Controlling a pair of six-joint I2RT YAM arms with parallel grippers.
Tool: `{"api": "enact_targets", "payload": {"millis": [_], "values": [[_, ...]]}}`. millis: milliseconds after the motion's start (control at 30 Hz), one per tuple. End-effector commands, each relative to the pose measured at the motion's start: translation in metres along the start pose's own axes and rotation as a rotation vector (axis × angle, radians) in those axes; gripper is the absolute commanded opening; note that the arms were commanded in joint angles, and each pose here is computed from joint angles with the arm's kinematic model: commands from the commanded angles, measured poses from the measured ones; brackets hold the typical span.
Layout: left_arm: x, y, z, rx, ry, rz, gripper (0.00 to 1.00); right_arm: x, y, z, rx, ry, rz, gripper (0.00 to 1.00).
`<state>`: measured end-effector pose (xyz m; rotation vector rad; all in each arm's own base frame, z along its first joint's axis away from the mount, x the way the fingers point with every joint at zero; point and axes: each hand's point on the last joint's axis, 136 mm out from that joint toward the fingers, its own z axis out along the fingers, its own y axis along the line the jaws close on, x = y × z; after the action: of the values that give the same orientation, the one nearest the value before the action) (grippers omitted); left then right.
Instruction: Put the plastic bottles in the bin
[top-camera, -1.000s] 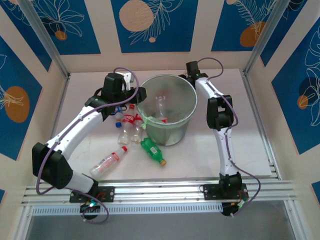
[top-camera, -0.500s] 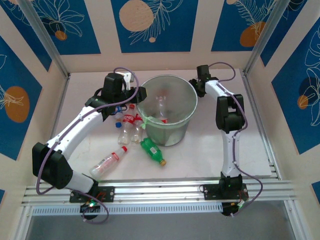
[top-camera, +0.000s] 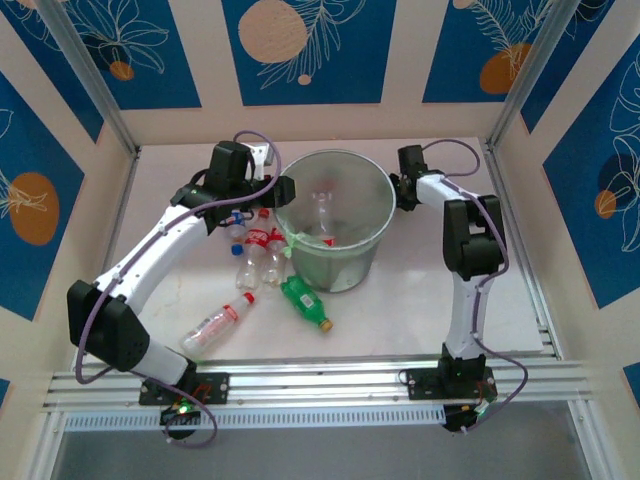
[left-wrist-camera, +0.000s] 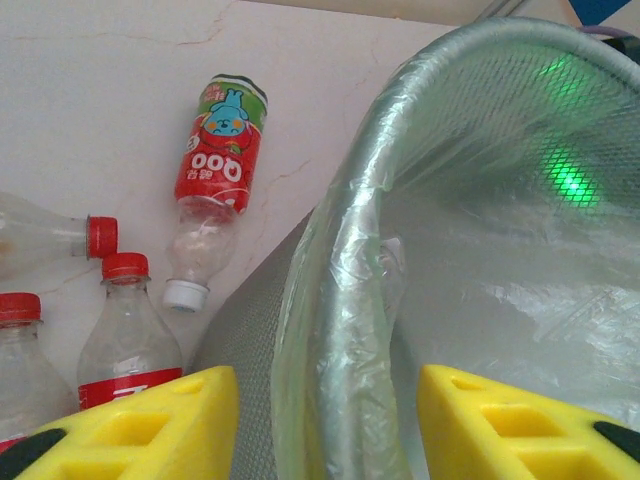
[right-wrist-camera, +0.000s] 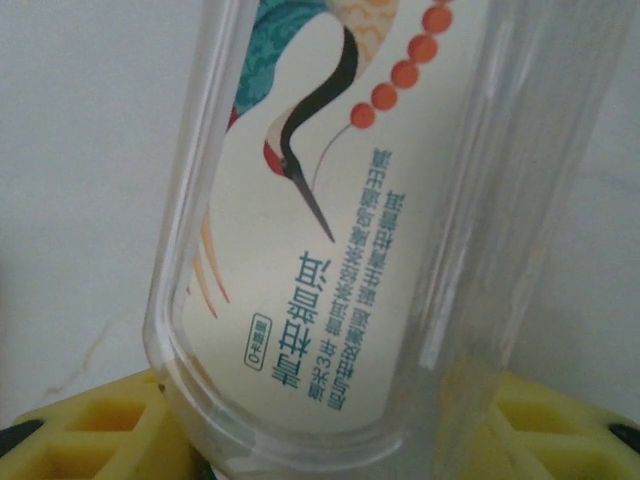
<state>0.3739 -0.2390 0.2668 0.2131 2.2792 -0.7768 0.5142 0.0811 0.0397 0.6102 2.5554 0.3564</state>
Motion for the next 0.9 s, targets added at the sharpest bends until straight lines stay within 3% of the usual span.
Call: {"api": "enact_targets", "payload": {"millis": [0, 233, 533, 867], "values": [[-0.003, -0.003, 0.000, 0.016, 0.018, 0.024, 0.51, 0.012, -0.014, -0.014, 0.025, 0.027, 0.031, 0.46], [-0.011, -0.010, -0.003, 0.037, 0.008, 0.041, 0.51, 0.015, -0.024, -0.051, 0.004, 0.002, 0.018, 0.39], [-0.012, -0.012, 0.004, 0.051, 0.011, 0.033, 0.51, 0.025, -0.038, -0.102, -0.017, -0.035, 0.002, 0.37], [-0.011, -0.016, 0.004, 0.082, 0.008, 0.017, 0.51, 0.018, -0.012, -0.240, -0.138, -0.188, -0.151, 0.37]]}}
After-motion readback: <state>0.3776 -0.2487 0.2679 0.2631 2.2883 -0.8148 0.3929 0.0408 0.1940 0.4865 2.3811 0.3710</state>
